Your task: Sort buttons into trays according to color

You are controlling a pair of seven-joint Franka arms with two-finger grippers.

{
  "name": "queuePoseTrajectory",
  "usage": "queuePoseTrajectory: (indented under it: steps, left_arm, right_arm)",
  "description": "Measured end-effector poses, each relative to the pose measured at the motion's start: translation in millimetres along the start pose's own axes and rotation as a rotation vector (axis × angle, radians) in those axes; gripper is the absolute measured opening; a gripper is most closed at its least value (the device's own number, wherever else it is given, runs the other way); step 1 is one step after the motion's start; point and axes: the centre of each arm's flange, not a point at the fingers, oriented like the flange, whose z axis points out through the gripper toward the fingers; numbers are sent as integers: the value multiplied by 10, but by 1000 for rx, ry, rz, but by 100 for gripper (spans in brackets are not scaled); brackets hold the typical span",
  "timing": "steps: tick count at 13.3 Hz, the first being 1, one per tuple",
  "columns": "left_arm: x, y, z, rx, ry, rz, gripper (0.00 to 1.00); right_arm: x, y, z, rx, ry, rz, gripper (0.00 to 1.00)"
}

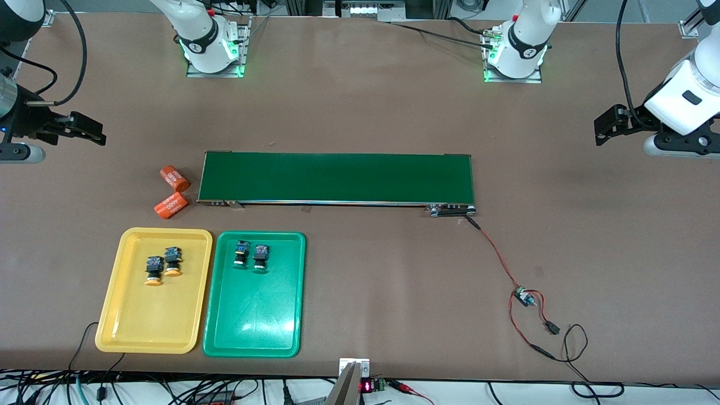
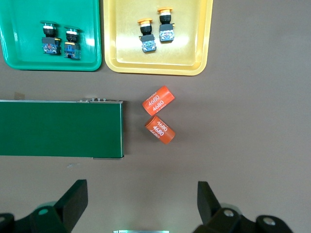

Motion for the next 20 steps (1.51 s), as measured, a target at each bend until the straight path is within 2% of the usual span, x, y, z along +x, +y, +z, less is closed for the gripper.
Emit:
queuePoseTrajectory:
  steps: [6, 20]
  left_arm:
    - [0, -2, 0, 0, 0, 0, 100]
    - [0, -4, 0, 0, 0, -1, 100]
  right_arm:
    - [-86, -65, -116, -3, 12, -10, 100]
    - [-66, -45, -70, -3, 3, 14, 100]
